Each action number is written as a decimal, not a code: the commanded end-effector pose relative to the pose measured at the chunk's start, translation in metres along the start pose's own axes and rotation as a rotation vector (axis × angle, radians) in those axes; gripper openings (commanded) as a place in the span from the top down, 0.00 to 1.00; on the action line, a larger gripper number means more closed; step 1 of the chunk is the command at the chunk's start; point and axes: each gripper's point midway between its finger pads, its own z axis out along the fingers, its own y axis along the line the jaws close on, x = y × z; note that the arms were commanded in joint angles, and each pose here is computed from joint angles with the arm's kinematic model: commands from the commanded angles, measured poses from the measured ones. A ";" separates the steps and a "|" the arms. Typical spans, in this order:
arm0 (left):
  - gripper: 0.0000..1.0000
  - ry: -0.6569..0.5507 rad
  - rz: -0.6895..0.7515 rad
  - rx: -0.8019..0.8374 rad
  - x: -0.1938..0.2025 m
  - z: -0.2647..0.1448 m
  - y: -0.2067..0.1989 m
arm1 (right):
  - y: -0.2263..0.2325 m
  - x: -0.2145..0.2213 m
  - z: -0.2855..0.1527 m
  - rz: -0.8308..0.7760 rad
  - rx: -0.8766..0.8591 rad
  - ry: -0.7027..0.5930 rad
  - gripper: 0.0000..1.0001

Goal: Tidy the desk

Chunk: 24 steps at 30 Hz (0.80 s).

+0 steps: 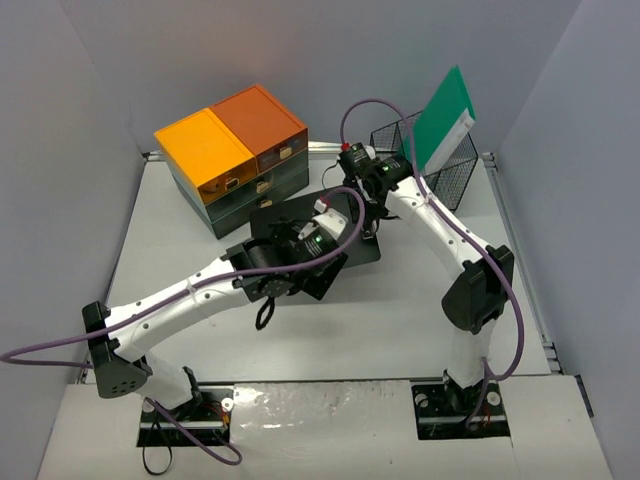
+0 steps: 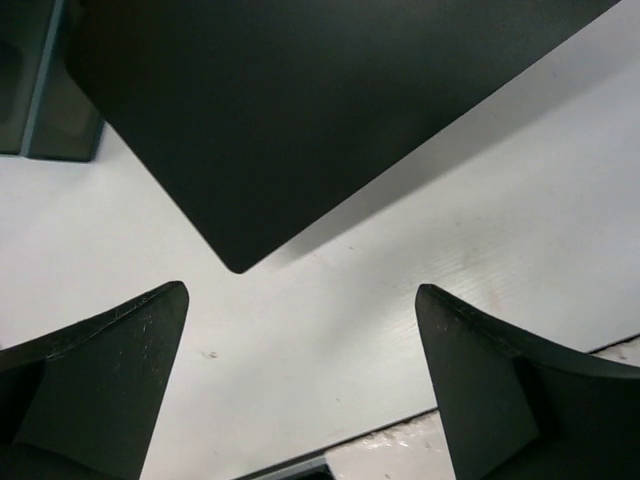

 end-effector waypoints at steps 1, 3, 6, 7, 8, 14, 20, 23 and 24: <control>0.04 -0.130 0.113 -0.157 -0.022 -0.021 0.009 | 0.002 -0.010 -0.016 0.019 -0.057 -0.015 1.00; 0.04 -0.165 0.156 -0.187 -0.025 -0.025 0.000 | 0.003 -0.008 -0.017 0.019 -0.077 -0.005 1.00; 0.03 -0.220 0.241 -0.225 -0.033 -0.033 -0.015 | 0.002 -0.006 -0.020 0.018 -0.091 0.005 1.00; 0.03 -0.239 0.275 -0.241 -0.036 -0.036 -0.023 | 0.002 -0.006 -0.022 0.020 -0.097 0.007 1.00; 0.03 -0.258 0.310 -0.257 -0.038 -0.038 -0.031 | 0.001 -0.005 -0.024 0.022 -0.103 0.007 1.00; 0.03 -0.345 0.497 -0.359 -0.051 -0.042 -0.069 | -0.003 -0.003 -0.030 0.024 -0.118 0.017 1.00; 0.03 -0.370 0.547 -0.404 -0.060 -0.035 -0.091 | -0.003 0.000 -0.033 0.024 -0.145 0.031 1.00; 0.03 -0.379 0.583 -0.421 -0.064 -0.035 -0.095 | -0.001 0.000 -0.035 0.031 -0.168 0.034 1.00; 0.03 -0.383 0.593 -0.430 -0.066 -0.035 -0.097 | -0.001 0.000 -0.036 0.032 -0.176 0.034 1.00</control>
